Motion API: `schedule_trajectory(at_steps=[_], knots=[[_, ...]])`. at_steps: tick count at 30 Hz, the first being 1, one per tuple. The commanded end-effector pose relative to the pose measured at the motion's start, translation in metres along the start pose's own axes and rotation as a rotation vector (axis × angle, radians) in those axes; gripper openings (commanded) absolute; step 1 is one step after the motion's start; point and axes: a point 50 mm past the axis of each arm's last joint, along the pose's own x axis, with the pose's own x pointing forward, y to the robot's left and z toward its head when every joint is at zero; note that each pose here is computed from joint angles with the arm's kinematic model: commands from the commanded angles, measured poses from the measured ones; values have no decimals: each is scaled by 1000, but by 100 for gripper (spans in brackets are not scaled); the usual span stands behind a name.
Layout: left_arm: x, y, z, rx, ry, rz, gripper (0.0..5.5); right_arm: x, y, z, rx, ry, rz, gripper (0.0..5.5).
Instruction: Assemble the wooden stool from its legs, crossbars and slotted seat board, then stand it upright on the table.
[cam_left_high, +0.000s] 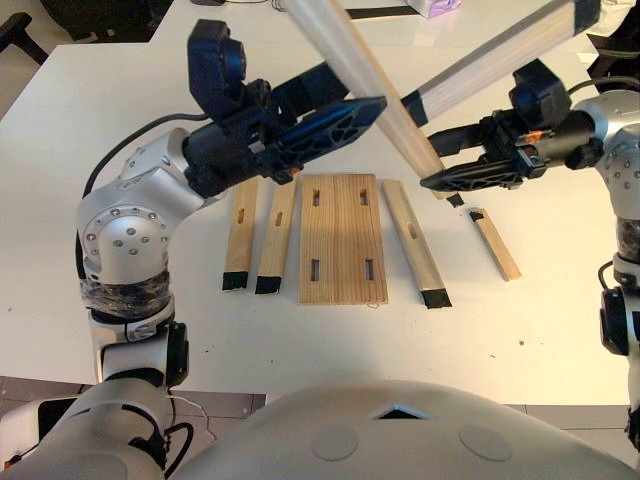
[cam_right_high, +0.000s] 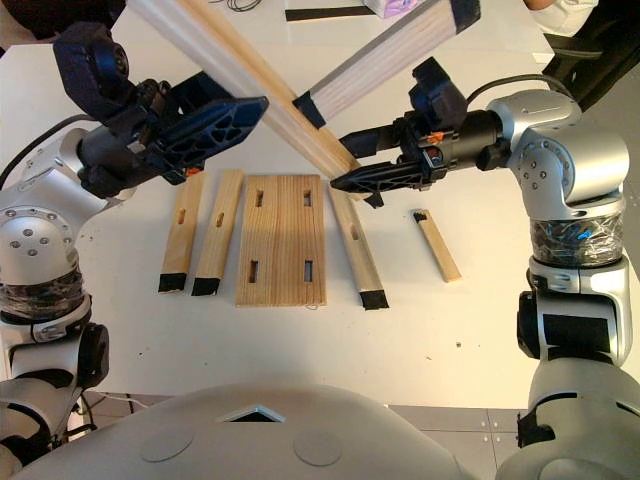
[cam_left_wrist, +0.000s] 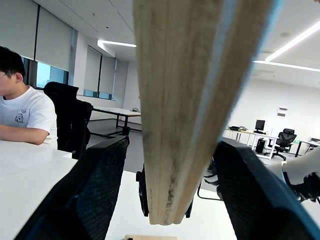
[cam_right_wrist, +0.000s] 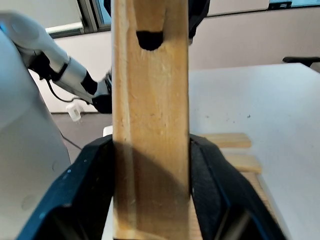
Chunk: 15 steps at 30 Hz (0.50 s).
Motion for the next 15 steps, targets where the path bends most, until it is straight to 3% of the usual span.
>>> schedule_trajectory(at_steps=[1,15], knots=[[-1,-4,-6,25,59,-19,299,1,1,-1,-29,36,12,205],[-2,-6,-14,33,110,-34,299,5,2,-8,-35,85,27,205]])
